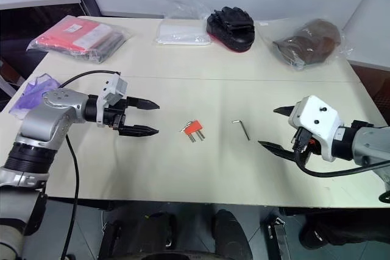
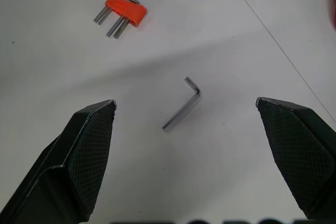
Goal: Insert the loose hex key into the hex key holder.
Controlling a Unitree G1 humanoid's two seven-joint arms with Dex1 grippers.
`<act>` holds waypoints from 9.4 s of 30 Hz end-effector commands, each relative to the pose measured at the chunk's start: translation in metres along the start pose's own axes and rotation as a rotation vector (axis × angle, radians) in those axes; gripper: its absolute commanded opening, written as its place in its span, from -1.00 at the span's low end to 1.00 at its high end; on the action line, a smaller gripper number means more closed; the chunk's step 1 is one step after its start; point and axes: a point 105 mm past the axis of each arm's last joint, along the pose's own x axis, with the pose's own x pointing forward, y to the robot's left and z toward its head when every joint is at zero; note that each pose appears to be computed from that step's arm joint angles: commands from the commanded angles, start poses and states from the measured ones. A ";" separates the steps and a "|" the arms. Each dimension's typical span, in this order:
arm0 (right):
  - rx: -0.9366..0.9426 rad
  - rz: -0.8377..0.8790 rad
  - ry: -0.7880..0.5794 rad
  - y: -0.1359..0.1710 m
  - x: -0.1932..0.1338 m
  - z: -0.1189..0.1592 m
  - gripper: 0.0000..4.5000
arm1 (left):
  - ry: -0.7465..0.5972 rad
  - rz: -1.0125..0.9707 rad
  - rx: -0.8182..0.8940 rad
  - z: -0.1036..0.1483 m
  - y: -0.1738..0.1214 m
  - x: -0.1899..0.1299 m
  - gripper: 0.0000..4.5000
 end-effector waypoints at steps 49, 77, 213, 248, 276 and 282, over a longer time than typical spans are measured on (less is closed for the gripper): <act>-0.035 0.037 -0.130 0.029 0.170 -0.013 1.00 | -0.030 0.113 0.016 0.006 0.006 -0.006 0.99; 0.224 0.226 -0.190 0.052 0.207 -0.002 1.00 | -0.029 0.144 0.006 0.002 0.000 -0.007 0.99; -1.234 -0.393 -0.520 0.011 0.102 0.103 -0.56 | -0.319 -0.079 0.032 0.070 0.014 0.035 1.00; -1.270 -0.349 -0.505 0.018 0.091 0.104 -0.56 | -0.398 -0.157 -0.005 0.070 0.003 0.062 -0.99; -0.241 -0.332 -0.173 -0.026 0.086 0.021 0.98 | -0.378 -0.036 0.080 0.073 0.013 0.050 -1.00; 0.267 -0.278 -0.067 -0.008 0.094 -0.002 0.98 | -0.358 -0.031 0.079 0.067 0.012 0.050 -1.00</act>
